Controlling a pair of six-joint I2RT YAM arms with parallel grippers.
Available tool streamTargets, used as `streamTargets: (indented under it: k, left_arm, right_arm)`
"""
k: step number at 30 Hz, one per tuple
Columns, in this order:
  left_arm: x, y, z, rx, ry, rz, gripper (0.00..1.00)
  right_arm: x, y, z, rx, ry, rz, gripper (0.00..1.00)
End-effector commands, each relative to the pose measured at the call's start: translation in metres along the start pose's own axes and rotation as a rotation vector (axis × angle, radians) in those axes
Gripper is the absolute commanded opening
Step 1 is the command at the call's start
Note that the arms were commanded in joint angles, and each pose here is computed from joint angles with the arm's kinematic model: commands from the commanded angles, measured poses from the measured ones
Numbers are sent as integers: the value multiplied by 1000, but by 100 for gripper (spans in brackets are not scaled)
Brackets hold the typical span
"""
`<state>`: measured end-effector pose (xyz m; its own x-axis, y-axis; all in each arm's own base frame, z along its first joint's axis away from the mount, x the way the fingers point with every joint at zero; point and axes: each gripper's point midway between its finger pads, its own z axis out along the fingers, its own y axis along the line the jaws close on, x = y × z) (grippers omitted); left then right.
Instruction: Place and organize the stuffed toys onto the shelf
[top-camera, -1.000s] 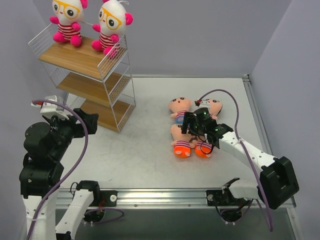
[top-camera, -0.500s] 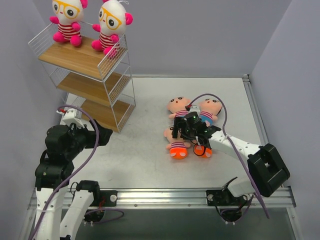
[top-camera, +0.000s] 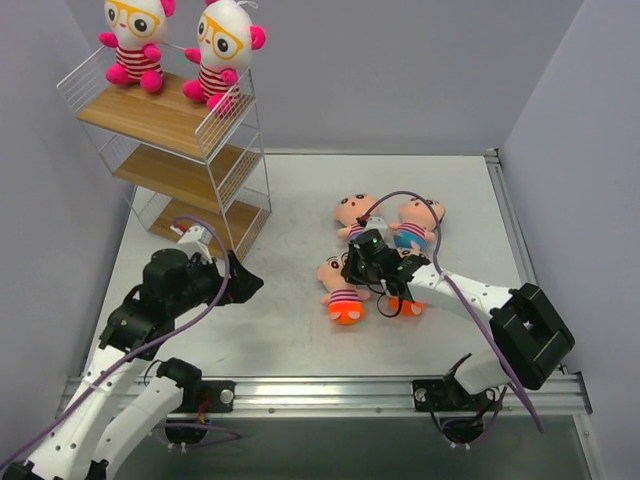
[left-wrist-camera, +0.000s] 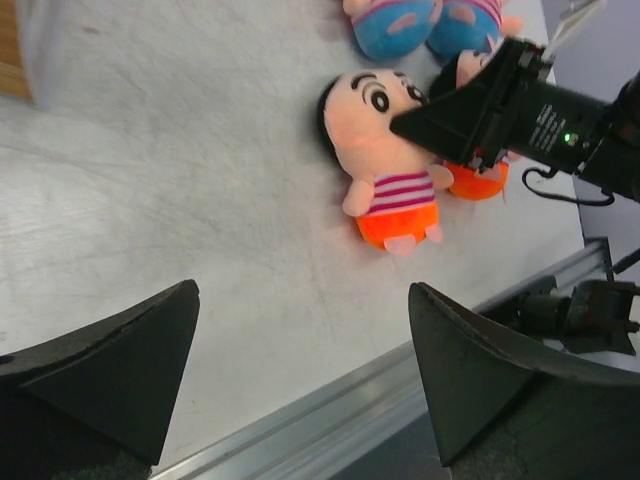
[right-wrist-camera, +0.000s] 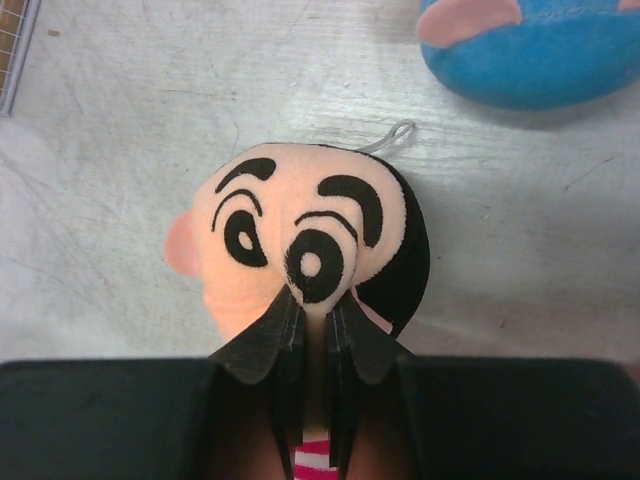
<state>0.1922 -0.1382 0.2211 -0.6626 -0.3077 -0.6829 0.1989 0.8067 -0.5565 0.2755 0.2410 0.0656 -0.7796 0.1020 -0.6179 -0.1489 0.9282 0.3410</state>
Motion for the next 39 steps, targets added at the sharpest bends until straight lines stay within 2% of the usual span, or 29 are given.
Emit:
streamTargets:
  k: [1, 7, 9, 15, 20, 29, 32, 39]
  left_arm:
    - [2, -25, 24, 21, -30, -22, 95]
    - [20, -51, 58, -19, -41, -20, 100]
    - [26, -67, 63, 18, -41, -14, 93]
    - [37, -90, 82, 47, -48, -13, 90]
    - [48, -93, 92, 42, -43, -18, 88]
    - [58, -82, 102, -15, -32, -56, 79]
    - [57, -83, 103, -9, -41, -67, 70]
    - [52, -82, 100, 2, -68, -79, 26]
  right_arm:
    - [-29, 22, -17, -36, -90, 73, 0]
    - [-62, 41, -32, -80, -227, 230, 0]
    - [-68, 49, -38, -110, -255, 266, 0]
    - [-76, 69, -48, -186, -300, 359, 0]
    - [-81, 75, -56, -237, -331, 426, 0]
    - [-90, 83, -70, -304, -372, 479, 0]
    - [-88, 86, -68, -317, -363, 481, 0]
    - [-76, 91, -58, -325, -322, 469, 0]
